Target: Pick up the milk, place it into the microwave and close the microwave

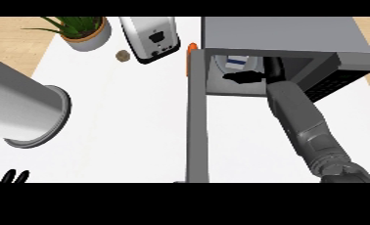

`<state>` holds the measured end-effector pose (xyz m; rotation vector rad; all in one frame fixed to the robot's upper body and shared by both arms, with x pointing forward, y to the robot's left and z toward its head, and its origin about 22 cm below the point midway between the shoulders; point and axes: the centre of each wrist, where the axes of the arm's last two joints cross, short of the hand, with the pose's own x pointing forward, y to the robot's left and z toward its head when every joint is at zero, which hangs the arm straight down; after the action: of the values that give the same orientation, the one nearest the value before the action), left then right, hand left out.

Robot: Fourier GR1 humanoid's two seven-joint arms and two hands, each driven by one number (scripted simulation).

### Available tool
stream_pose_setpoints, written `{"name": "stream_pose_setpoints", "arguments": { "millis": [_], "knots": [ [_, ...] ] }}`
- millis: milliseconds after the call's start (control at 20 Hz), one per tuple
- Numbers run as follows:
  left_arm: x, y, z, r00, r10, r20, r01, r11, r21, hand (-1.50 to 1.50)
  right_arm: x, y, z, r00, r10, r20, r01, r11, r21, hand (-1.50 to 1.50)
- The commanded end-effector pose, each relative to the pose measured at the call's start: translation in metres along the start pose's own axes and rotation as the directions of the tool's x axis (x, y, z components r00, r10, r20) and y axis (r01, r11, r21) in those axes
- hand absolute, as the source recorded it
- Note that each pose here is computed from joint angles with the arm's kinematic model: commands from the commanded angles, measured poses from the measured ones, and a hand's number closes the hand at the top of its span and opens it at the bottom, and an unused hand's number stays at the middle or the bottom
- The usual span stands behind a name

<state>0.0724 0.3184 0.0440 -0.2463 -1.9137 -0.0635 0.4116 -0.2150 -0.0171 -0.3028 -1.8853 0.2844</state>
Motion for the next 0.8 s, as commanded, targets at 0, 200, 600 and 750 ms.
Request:
{"name": "stream_pose_setpoints", "arguments": {
  "millis": [0,200,600,750],
  "knots": [
    [0.004,-0.023,-0.007,1.0,-0.01,-0.002,0.01,1.0,-0.013,-1.5,-0.004,0.011,0.01,0.998,-0.055,-0.014,0.055,0.998,0.043,-1.5],
    [0.002,-0.026,-0.02,1.0,-0.011,-0.012,0.01,0.999,-0.05,-1.5,-0.021,0.016,0.039,0.993,-0.12,0.008,0.12,0.992,0.038,-1.5],
    [-0.006,-0.045,-0.05,0.998,0.018,-0.056,-0.025,0.991,-0.134,-1.5,-0.052,0.011,0.113,0.981,-0.188,-0.047,0.191,0.979,0.077,-1.5],
    [-0.014,-0.049,-0.068,0.995,-0.016,-0.099,-0.003,0.982,-0.189,1.5,-0.048,0.02,0.126,0.969,-0.244,-0.049,0.248,0.964,0.099,-1.5]
  ]
}}
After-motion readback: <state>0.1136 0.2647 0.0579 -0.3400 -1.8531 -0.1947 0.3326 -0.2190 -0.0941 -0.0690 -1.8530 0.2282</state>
